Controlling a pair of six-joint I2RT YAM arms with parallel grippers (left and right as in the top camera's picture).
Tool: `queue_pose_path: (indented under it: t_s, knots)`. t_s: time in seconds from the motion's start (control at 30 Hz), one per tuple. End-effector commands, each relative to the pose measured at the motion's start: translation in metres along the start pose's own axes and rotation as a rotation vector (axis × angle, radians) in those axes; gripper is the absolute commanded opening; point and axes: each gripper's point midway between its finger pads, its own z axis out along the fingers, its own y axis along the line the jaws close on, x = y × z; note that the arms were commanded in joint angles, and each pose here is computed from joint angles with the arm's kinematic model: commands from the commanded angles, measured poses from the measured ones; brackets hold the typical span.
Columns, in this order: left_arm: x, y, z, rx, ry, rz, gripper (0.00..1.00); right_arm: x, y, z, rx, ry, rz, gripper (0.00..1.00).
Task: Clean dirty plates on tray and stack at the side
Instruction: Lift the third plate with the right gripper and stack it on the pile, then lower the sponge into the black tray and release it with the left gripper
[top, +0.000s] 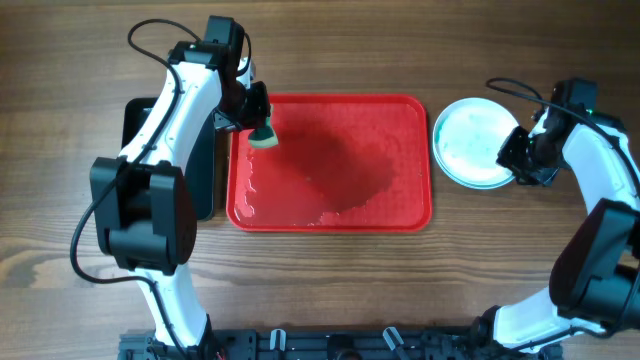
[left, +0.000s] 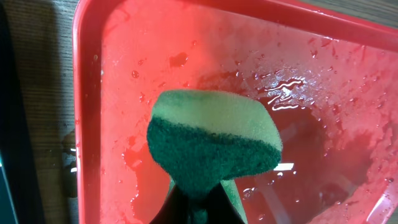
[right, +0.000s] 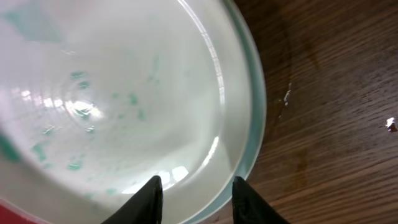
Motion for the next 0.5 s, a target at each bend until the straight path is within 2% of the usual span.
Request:
queue_pose_path:
  t_s: [0.0,0.03,0.07,0.17,0.33,0.47]
  knots:
    - [-0.009,-0.005,-0.044,0.027,-0.104,-0.001,0.04,-0.002,0.024,-0.038,-0.113,-0.082,-0.104,0.57]
    - [-0.009,-0.004,-0.051,0.030,-0.117,-0.003,0.04,-0.002,0.024,-0.045,-0.112,-0.097,-0.106,0.63]
    - [-0.009,-0.003,-0.057,0.028,-0.130,-0.005,0.04,-0.002,0.025,-0.051,-0.116,-0.113,-0.109,0.65]
    - [-0.009,0.010,-0.074,-0.028,-0.168,-0.018,0.04,-0.003,0.027,-0.066,-0.128,-0.154,-0.115,0.66]
    - [-0.002,0.058,-0.092,-0.250,-0.188,-0.063,0.04,0.004,0.051,-0.084,-0.259,-0.167,-0.142,0.66]
    - [0.002,0.095,-0.097,-0.401,-0.185,-0.099,0.04,0.013,0.068,-0.083,-0.278,-0.152,-0.194,0.66]
